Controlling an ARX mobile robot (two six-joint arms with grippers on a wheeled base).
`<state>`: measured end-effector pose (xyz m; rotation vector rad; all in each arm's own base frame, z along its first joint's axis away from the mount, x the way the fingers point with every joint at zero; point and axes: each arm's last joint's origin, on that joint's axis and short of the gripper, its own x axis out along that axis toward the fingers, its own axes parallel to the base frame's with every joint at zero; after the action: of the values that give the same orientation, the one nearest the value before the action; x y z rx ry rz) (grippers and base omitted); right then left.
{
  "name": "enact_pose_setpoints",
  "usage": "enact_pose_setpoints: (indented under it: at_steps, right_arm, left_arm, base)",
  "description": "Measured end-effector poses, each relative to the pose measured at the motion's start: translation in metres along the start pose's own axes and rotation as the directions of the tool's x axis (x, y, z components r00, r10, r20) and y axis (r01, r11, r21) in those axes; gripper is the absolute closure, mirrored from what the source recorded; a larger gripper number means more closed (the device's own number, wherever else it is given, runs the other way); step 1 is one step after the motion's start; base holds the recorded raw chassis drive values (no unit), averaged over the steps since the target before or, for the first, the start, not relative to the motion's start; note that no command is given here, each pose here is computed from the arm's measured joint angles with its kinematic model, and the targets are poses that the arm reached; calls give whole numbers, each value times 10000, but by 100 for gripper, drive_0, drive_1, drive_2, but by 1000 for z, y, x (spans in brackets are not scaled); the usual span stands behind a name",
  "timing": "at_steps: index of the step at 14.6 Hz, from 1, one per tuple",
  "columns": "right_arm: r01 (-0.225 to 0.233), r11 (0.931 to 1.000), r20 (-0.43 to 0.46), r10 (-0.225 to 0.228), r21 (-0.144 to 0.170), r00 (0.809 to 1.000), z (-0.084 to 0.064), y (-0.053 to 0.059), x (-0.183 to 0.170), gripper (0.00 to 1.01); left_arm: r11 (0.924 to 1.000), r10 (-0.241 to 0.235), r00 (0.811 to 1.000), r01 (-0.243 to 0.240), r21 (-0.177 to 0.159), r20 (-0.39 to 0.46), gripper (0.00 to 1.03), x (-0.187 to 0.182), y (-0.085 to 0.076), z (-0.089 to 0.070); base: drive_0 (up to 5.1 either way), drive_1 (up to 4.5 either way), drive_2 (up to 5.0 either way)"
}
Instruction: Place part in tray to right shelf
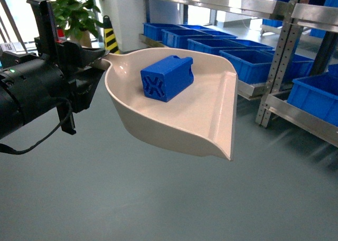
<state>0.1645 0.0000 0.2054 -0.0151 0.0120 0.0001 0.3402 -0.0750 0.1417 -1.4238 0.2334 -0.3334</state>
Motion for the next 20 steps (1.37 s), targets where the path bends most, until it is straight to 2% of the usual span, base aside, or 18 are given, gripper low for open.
enact_pose_setpoints:
  at_steps: [20]
  right_arm:
    - [0, 10000, 4, 0, 0, 10000, 0, 0, 0, 3]
  left_arm:
    - [10000, -12, 10000, 12, 0, -29, 86, 0, 0, -1]
  base:
    - [-163, -163, -163]
